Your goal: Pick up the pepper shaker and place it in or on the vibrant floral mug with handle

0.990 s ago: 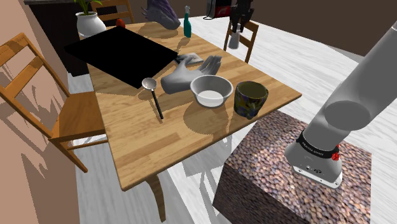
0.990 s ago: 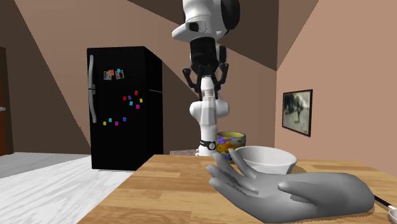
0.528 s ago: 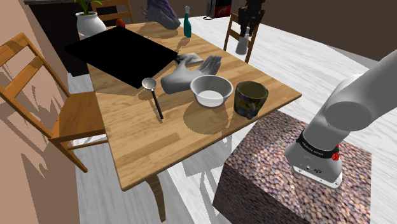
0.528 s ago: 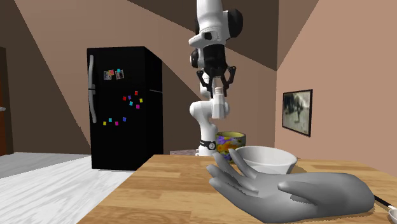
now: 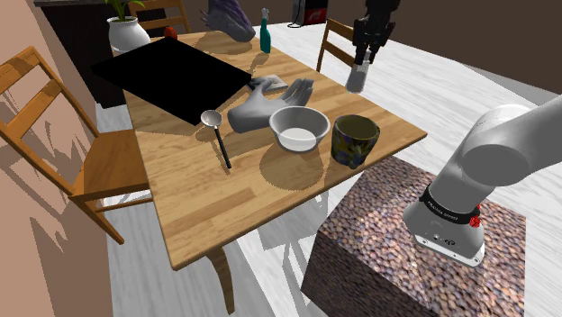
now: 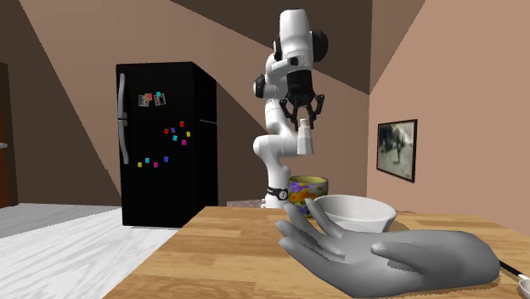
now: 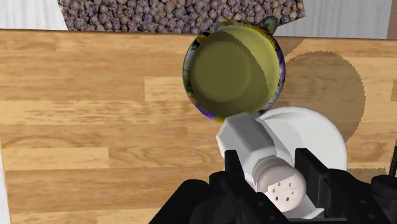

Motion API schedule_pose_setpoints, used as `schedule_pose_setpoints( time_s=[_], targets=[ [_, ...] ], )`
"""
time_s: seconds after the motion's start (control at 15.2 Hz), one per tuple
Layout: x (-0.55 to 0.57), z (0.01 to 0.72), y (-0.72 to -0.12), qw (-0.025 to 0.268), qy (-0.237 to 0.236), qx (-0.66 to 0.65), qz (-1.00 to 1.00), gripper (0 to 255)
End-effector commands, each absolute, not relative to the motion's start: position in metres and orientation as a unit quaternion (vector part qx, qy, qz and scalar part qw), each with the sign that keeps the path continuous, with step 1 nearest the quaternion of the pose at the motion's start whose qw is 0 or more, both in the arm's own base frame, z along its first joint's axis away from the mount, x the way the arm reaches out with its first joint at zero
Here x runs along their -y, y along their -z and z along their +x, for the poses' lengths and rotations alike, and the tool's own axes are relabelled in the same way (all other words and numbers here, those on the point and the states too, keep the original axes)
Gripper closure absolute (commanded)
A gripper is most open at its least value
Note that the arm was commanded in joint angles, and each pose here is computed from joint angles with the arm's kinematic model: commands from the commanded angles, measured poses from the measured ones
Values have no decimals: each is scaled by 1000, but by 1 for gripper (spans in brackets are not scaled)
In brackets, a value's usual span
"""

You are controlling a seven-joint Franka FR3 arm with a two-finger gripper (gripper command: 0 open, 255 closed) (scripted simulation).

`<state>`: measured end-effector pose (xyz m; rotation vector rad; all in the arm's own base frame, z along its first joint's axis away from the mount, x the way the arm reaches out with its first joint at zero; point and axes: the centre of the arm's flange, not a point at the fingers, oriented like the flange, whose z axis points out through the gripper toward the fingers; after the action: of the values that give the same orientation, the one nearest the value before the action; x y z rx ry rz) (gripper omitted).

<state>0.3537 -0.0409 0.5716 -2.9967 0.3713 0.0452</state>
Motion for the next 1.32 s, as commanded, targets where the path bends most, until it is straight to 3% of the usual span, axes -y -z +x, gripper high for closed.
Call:
schedule_pose_setpoints(
  time_s=[0.0, 0.26, 1.25],
  targets=[
    [25, 333, -573, 60, -15, -123, -990, 255],
    [-9, 290, -577, 60, -15, -123, -990, 255],
    [-9, 290, -498, 60, -15, -123, -990, 255]
  ],
)
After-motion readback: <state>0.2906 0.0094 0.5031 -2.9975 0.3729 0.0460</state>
